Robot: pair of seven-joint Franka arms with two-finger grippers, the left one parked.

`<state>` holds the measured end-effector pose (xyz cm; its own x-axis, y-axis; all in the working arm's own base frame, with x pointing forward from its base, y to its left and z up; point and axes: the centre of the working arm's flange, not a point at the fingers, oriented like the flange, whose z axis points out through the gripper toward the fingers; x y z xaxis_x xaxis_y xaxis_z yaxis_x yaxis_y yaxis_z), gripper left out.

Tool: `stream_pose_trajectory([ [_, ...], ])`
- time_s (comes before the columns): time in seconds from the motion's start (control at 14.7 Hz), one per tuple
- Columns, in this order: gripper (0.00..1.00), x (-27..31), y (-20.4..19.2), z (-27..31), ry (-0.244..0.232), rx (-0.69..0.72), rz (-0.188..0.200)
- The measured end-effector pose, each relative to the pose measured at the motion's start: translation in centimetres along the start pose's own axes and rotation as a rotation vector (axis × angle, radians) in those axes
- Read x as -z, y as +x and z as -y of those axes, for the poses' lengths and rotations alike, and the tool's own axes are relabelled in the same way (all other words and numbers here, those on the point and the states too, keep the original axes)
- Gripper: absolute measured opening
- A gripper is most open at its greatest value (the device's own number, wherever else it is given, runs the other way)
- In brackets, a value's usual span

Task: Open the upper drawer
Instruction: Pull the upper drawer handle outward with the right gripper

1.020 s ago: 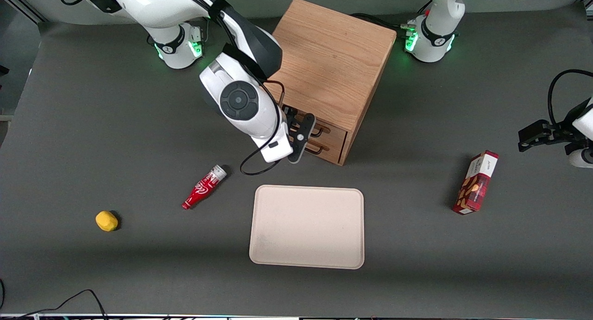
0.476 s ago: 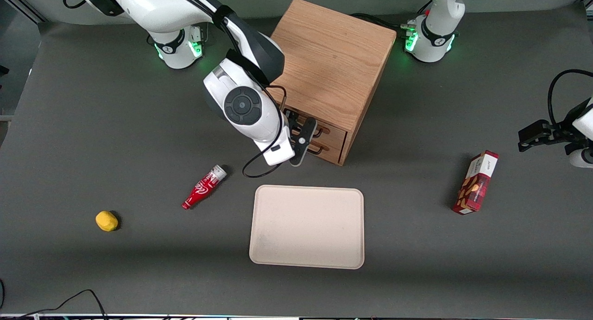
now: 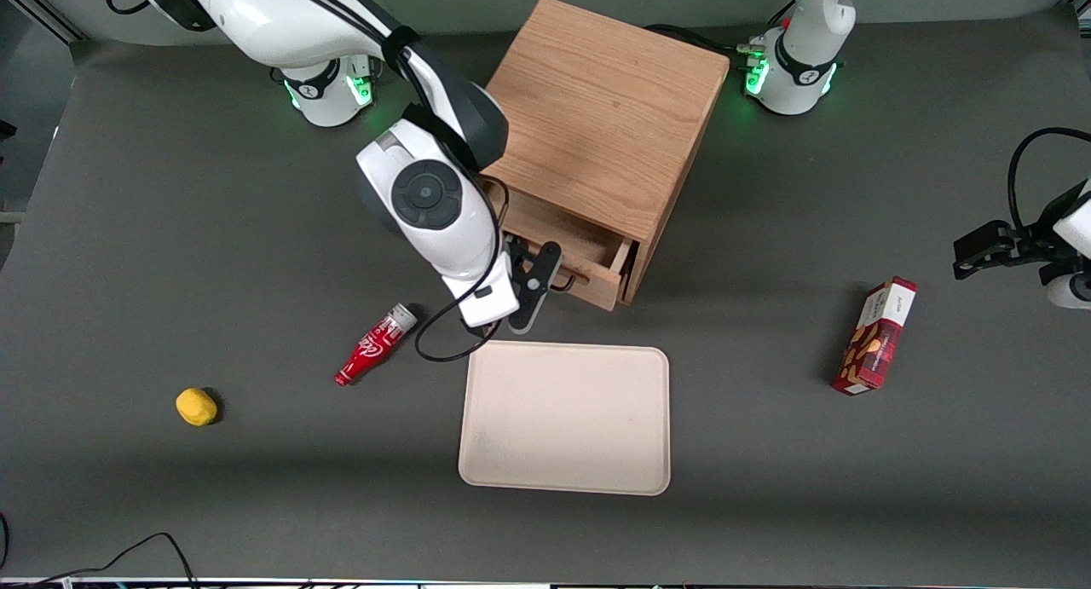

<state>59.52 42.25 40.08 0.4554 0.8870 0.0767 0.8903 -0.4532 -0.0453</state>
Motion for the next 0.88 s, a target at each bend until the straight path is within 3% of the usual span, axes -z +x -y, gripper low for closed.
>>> stream_pose_trajectory([
  [0.88,1.0,1.7,-3.9,-8.5,-0.063,-0.117,-0.061],
])
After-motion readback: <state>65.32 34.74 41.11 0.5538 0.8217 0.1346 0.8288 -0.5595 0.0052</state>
